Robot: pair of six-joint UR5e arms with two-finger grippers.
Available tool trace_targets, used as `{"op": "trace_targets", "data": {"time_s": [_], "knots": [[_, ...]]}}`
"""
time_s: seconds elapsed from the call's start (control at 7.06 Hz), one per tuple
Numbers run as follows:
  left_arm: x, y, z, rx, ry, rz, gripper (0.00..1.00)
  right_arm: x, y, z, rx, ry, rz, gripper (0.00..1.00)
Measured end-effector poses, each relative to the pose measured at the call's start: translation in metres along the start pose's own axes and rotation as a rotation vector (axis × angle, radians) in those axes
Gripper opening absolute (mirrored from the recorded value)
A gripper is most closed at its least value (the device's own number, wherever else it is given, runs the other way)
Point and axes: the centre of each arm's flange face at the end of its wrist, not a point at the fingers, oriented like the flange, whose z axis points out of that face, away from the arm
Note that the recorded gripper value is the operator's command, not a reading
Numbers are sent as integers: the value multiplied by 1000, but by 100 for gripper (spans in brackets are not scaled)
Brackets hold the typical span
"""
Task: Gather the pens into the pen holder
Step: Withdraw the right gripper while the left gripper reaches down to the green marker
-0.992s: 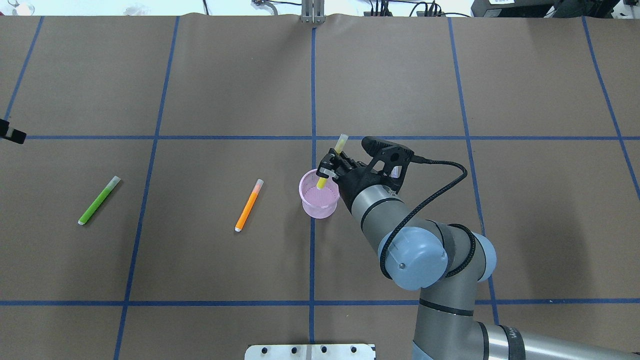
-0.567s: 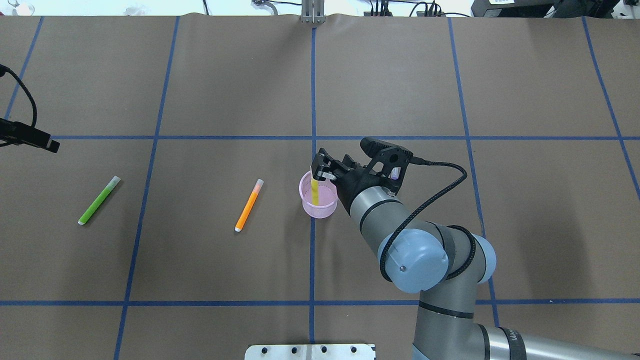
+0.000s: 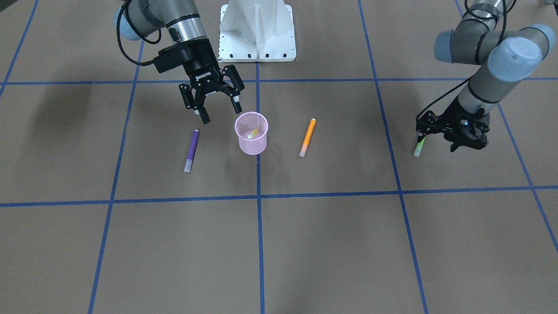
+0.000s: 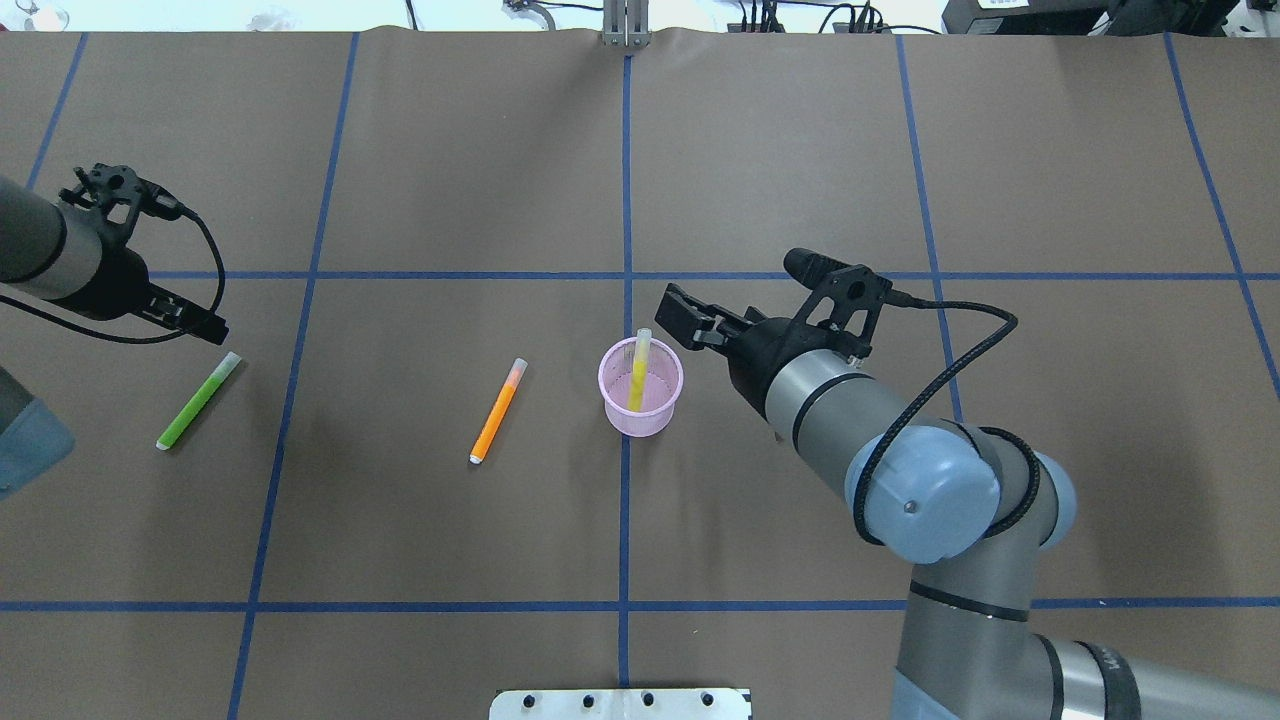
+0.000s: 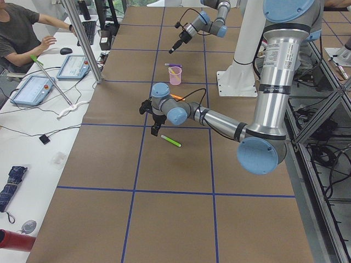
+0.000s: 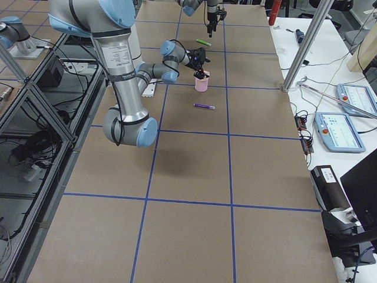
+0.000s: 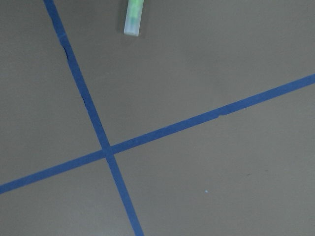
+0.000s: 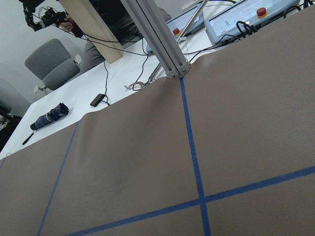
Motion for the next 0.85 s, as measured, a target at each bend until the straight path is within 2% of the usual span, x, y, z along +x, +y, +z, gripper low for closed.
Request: {"op": "trace_targets", "data": {"time_s": [0.28,0.57,0.85], "knots": [[-3,-8,30,-79,-7,65,90,50,-55,3,-111,65,22,99],[16,-30,29,-171,-30,49,87,87,-78,5,-141,124,34,99],[16,-31,32,-220,-46,52,79,120,-95,2,-148,174,41,99]]}}
